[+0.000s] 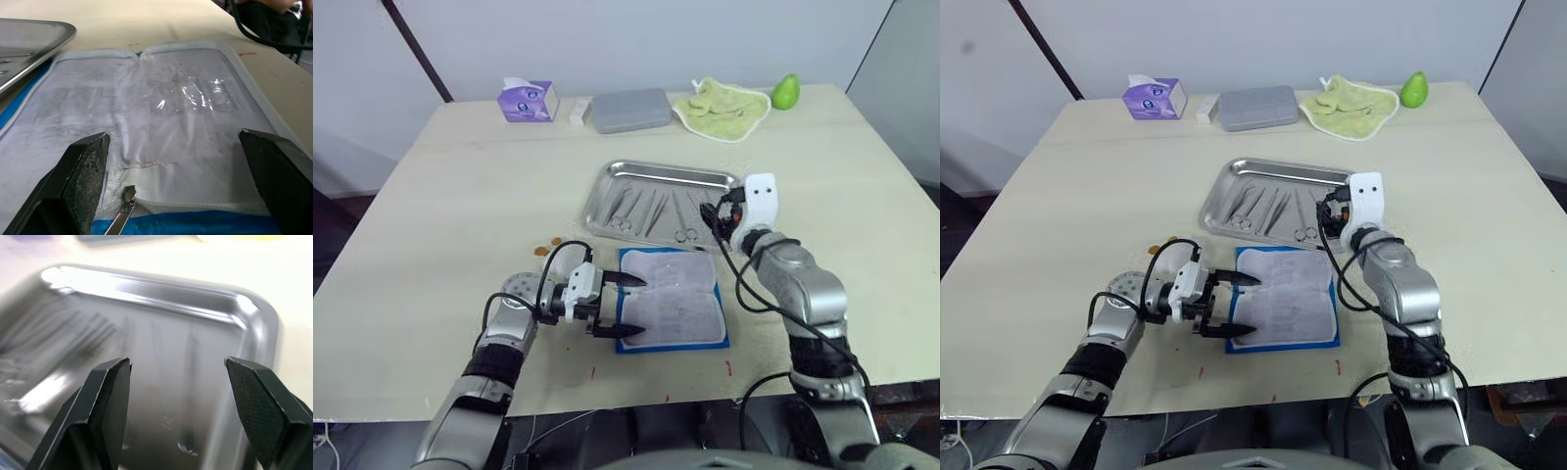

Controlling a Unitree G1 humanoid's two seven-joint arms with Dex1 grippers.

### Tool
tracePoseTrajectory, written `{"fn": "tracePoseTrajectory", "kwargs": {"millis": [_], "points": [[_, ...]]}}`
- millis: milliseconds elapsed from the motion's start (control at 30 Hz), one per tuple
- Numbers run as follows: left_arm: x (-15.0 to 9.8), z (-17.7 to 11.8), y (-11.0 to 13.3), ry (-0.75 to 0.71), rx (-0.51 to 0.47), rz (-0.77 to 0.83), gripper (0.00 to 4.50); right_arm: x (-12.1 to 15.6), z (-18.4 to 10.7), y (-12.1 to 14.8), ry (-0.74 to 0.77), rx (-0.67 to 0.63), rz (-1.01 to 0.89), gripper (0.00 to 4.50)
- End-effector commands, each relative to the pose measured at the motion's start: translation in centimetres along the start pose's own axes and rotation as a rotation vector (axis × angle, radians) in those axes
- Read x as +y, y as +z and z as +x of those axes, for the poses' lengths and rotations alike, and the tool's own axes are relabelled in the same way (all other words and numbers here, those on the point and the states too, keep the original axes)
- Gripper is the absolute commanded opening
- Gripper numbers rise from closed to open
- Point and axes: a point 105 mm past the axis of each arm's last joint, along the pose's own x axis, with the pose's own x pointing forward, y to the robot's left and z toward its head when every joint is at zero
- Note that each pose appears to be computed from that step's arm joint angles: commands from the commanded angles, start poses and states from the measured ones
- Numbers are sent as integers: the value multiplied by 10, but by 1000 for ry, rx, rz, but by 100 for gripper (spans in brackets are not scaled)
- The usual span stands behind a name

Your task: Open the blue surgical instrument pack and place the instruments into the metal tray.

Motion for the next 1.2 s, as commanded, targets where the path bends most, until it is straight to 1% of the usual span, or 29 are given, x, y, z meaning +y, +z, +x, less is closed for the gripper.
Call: {"fn": "tracePoseTrajectory", "kwargs": {"millis": [33,133,200,367,467,500,533,700,833,900,933,967,1100,1200], "points": [[-17,1,-19,-4,15,-126,450,14,-17,32,148,-180,-41,339],[-12,-3,-6,47,-37,-127,450,17,-32,28,258,-184,-75,339],[-7,-10,8,107,-87,-130,450,21,-50,21,386,-161,-99,339],[0,-26,33,227,-185,-179,450,14,-75,9,507,-101,-141,339],[2,-40,44,299,-222,-213,450,8,-92,5,560,-73,-171,427],[2,-45,46,319,-227,-226,450,6,-98,4,571,-65,-174,439],[1,-49,48,332,-230,-241,450,5,-104,2,587,-51,-183,439],[-13,-75,45,396,-209,-316,450,-6,-140,-6,647,17,-208,439],[-25,-94,38,450,-177,-360,450,-19,-166,-9,638,65,-230,439],[-36,-109,30,489,-126,-380,450,-29,-184,-11,619,100,-239,439],[-41,-115,25,504,-108,-426,450,-33,-191,-10,606,110,-245,439],[-44,-120,21,529,-78,-437,450,-36,-196,-9,591,115,-247,439],[-55,-140,6,627,25,-442,450,-47,-216,-11,540,153,-256,439],[-61,-155,0,701,45,-460,450,-54,-230,-17,494,178,-250,439]]}}
